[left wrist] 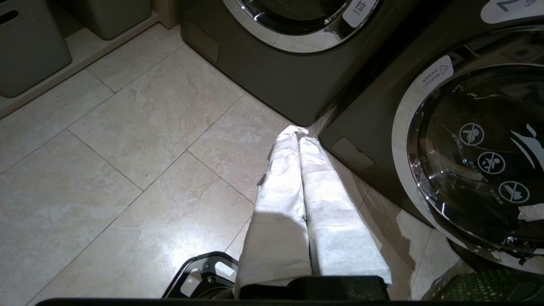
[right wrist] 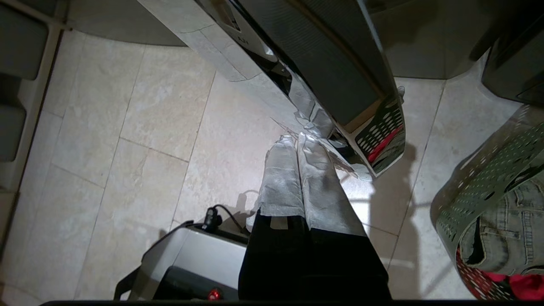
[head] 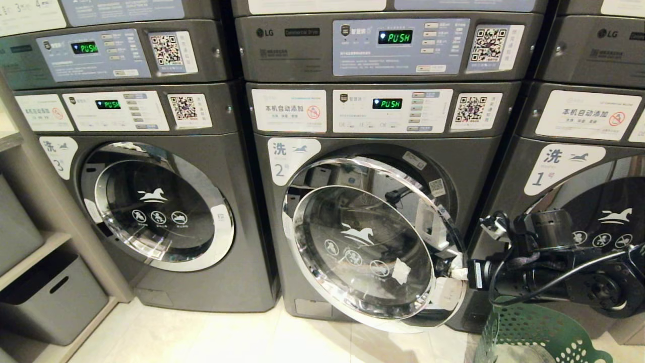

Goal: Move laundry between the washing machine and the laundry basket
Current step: Press the washing machine door tightly with the right hand

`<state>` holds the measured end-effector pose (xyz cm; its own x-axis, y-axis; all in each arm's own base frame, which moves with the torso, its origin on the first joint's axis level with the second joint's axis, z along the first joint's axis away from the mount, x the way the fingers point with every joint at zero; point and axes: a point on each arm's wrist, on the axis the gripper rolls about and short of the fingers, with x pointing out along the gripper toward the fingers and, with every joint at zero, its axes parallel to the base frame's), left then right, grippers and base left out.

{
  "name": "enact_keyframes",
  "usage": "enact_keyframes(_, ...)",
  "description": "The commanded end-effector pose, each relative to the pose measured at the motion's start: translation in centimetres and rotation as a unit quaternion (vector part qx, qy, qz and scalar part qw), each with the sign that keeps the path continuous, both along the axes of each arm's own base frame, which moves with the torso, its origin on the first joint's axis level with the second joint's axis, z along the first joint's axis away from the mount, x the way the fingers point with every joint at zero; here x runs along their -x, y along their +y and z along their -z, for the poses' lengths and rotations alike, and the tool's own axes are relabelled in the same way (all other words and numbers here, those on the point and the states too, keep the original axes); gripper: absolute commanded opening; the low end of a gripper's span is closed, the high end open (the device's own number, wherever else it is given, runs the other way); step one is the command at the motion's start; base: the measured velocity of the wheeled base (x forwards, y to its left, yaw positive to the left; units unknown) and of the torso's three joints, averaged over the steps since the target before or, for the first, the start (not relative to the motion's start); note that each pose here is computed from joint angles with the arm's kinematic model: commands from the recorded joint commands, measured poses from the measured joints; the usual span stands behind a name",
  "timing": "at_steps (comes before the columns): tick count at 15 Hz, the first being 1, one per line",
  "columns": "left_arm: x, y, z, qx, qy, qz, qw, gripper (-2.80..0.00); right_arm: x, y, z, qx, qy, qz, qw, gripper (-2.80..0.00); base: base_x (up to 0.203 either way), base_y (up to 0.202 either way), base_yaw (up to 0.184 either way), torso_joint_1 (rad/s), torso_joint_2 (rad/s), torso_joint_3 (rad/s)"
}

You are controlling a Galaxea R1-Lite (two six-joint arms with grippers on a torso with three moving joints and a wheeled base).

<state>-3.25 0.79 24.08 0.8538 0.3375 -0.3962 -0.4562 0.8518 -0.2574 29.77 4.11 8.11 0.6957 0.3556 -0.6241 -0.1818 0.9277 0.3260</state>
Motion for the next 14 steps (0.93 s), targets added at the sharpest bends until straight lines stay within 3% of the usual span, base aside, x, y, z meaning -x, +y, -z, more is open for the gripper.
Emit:
enact_keyframes(1, 0.2, 0.0, 0.5, 0.001, 0.004, -0.001, 1.0, -2.8, -0.4, 0.2, 1.5, 0.003, 0.015, -0.002, 1.0, -2.8, 0.0, 0.0, 0.0, 0.0, 0.0, 0.0)
enact_keyframes(6, 0.9, 0.0, 2.1, -0.01, 0.012, 0.004, 0.9999, -2.8, -1.5, 0.7, 3.1, 0.029, 0.013, 0.018, 0.999, -2.8, 0.0, 0.0, 0.0, 0.0, 0.0, 0.0)
enact_keyframes(10, 2.5, 0.0, 4.1, -0.116, 0.033, 0.052, 0.9913, -2.8, -2.3, 0.8, 4.9, 0.035, 0.03, 0.016, 0.999, -2.8, 0.0, 0.0, 0.0, 0.0, 0.0, 0.0)
enact_keyframes(14, 3.0, 0.0, 4.4, -0.129, 0.026, 0.057, 0.9897, -2.8, -4.7, 0.9, 6.5, 0.062, 0.001, 0.039, 0.997, -2.8, 0.0, 0.0, 0.0, 0.0, 0.0, 0.0)
